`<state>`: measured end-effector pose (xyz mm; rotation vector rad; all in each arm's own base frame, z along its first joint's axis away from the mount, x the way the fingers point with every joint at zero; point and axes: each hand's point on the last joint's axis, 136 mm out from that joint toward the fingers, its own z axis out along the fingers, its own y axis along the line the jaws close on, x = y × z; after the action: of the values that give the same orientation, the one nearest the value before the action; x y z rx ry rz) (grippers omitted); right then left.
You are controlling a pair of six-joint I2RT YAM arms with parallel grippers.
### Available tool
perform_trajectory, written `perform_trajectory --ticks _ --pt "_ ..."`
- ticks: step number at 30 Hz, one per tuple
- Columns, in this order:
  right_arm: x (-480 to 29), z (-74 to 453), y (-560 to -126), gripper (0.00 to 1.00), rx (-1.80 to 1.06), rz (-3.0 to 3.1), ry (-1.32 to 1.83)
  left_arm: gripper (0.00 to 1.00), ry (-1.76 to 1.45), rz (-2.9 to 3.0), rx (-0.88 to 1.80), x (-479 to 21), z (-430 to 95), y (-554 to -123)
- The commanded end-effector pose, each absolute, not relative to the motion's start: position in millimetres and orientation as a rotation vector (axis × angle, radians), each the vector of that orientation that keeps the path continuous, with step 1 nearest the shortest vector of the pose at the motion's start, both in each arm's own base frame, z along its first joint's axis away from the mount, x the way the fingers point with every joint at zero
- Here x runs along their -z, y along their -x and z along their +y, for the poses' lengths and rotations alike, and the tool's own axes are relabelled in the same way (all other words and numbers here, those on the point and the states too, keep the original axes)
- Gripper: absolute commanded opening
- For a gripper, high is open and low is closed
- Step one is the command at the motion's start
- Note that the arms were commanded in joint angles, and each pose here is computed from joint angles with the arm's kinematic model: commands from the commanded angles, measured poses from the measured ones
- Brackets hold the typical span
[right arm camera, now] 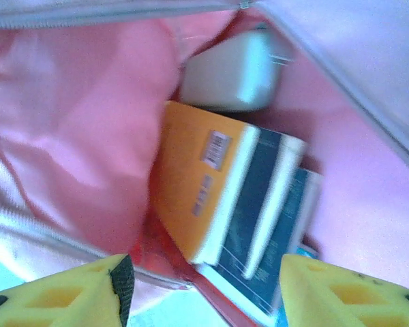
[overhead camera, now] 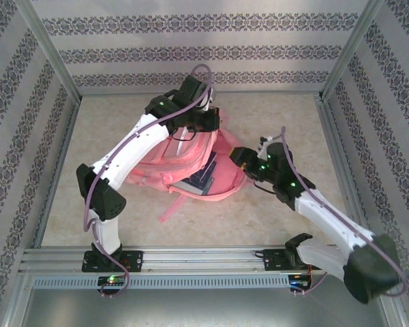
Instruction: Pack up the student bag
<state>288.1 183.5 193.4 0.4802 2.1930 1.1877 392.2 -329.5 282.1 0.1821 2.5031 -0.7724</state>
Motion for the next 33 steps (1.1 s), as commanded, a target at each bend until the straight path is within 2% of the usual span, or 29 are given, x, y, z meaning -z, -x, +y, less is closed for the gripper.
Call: perform_trajectory --ticks 1,6,7,10,14,20,23,27,33 --pt "-170.4 146.7 -263.3 0.54 -1.010 2.291 -0.537 0.08 -0.196 2.471 0.934 -272.0 -370.3 -409.3" --pt "-176.1 132.9 -252.1 0.46 -0.901 2.343 -0.449 0.19 -0.302 2.522 0.968 -253.9 -415.7 -409.6" --pt "-177.3 134.9 -250.7 0.45 -0.887 2.360 -0.405 0.25 -0.298 2.513 0.957 -256.3 -417.6 -412.9" --pt "-182.1 148.7 -243.6 0.45 -0.874 2.394 -0.264 0.44 -0.281 2.463 0.875 -273.5 -404.8 -421.8" --pt "-173.4 179.4 -224.5 0.50 -0.798 2.441 -0.028 0.55 -0.219 2.448 0.722 -292.1 -366.4 -420.3" --pt "-147.3 234.1 -207.0 0.51 -0.739 2.401 0.238 0.57 0.043 2.450 0.478 -299.2 -281.9 -399.2" --pt "-143.1 269.6 -195.1 0.53 -0.652 2.223 0.513 0.57 0.227 2.398 0.520 -295.2 -236.1 -386.8" --pt "-131.7 304.5 -183.9 0.55 -0.629 2.040 0.702 0.55 0.464 2.367 0.610 -272.5 -182.6 -364.3" --pt "-101.3 347.8 -177.2 0.49 -0.527 1.919 0.946 0.55 0.606 2.415 0.565 -242.0 -135.4 -318.8"
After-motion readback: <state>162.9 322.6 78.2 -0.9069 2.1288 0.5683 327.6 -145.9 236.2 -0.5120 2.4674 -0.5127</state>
